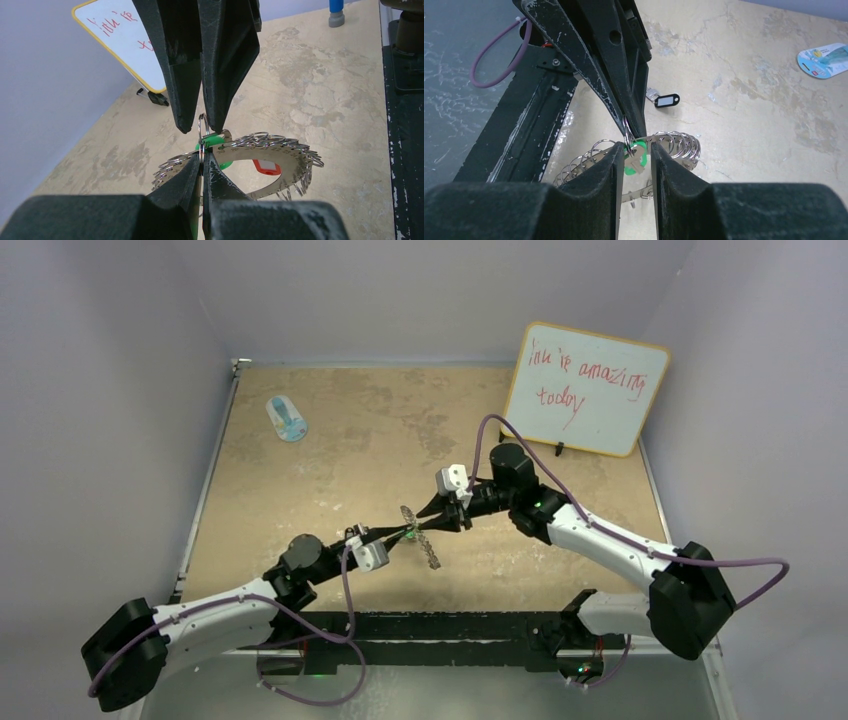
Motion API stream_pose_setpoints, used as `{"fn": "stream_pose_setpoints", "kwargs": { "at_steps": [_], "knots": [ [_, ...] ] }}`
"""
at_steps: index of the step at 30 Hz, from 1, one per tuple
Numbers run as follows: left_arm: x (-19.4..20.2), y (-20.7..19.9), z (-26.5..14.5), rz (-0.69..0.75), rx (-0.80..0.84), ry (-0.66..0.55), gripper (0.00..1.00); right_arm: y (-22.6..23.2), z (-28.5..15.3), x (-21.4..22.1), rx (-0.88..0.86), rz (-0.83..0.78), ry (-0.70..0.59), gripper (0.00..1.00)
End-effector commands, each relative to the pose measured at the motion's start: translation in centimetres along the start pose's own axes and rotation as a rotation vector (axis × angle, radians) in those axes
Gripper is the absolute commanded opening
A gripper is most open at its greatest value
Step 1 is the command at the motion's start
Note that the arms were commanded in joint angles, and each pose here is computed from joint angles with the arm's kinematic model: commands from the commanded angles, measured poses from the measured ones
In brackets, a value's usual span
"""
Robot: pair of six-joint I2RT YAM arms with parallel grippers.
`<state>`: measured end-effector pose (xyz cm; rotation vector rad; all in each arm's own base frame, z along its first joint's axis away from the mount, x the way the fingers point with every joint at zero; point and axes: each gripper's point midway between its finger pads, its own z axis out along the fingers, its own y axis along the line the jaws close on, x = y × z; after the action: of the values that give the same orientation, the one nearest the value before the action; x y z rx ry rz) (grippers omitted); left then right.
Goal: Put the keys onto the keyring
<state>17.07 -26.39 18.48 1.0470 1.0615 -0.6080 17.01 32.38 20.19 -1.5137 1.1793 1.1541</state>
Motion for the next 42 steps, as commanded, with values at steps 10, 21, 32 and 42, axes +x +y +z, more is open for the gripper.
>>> {"fn": "stream_pose_setpoints", "kwargs": {
  "at_steps": [10, 21, 32, 42],
  "knots": [
    [-3.1, 0.6, 0.6, 0.021, 0.002, -0.102, 0.0, -0.4, -0.3, -1.7, 0.022, -0.034, -0.031, 0.0],
    [-3.8, 0.9, 0.3, 0.027, -0.014, -0.122, 0.0, -1.6, -1.3, 0.3, 0.165, -0.022, 0.017, 0.0],
    [-3.9, 0.9, 0.5, 0.019, -0.012, -0.13, 0.0, -2.0, -1.0, 1.7, 0.169, -0.097, 0.023, 0.0],
    [-3.6, 0.8, 0.5, 0.014, -0.009, -0.124, 0.0, -2.3, -0.3, 2.6, 0.194, -0.099, -0.017, 0.0]
  ]
}}
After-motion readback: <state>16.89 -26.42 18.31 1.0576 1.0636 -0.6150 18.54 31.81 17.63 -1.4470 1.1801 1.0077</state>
